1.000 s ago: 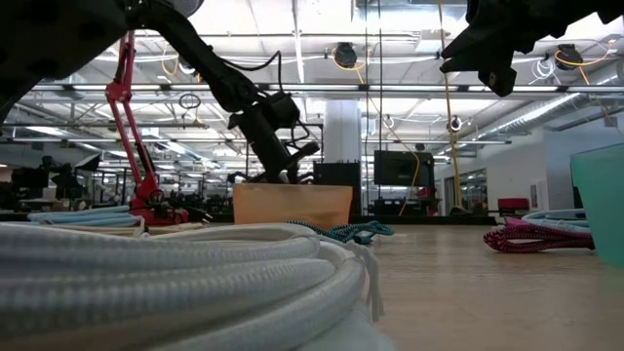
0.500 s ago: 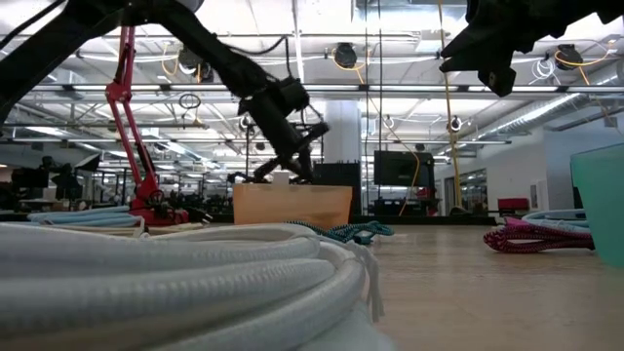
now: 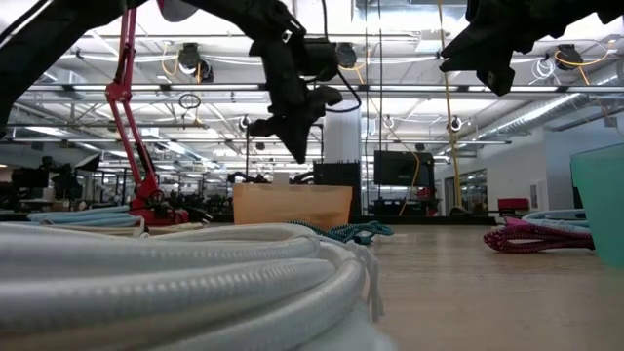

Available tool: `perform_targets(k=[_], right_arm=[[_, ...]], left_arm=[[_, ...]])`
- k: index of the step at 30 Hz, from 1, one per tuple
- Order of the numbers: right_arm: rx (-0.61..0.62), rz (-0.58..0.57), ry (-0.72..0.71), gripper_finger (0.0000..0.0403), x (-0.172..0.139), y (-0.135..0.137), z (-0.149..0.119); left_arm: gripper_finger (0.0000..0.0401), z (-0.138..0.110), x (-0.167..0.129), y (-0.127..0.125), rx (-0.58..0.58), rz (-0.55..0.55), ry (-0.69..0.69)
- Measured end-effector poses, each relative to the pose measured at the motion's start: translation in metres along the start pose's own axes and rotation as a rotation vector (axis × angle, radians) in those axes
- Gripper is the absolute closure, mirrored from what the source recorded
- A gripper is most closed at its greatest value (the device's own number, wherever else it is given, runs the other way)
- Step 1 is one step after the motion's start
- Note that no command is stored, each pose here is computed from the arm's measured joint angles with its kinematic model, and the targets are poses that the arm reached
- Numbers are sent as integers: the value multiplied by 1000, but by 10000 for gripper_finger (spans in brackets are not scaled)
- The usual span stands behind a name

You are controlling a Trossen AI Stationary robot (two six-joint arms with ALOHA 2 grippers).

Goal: Pick & Place USB Port
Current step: Put the light brown wire cable into the orange bin

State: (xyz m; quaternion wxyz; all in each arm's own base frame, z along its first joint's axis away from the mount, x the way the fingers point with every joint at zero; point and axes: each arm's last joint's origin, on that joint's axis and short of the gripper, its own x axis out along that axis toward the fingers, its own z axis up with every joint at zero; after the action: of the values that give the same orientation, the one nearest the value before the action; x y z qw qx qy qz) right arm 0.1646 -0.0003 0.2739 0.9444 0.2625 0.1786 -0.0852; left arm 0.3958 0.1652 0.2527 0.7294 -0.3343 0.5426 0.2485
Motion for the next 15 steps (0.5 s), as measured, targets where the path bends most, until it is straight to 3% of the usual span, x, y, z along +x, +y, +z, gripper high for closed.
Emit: perform_targets(k=[7, 15], right_arm=[[0, 1, 0, 319, 0, 0, 0], [2, 4, 2, 319, 0, 0, 0]], left_arm=[[401, -22, 11, -12, 48, 127, 63], [401, -31, 39, 17, -27, 237, 137]])
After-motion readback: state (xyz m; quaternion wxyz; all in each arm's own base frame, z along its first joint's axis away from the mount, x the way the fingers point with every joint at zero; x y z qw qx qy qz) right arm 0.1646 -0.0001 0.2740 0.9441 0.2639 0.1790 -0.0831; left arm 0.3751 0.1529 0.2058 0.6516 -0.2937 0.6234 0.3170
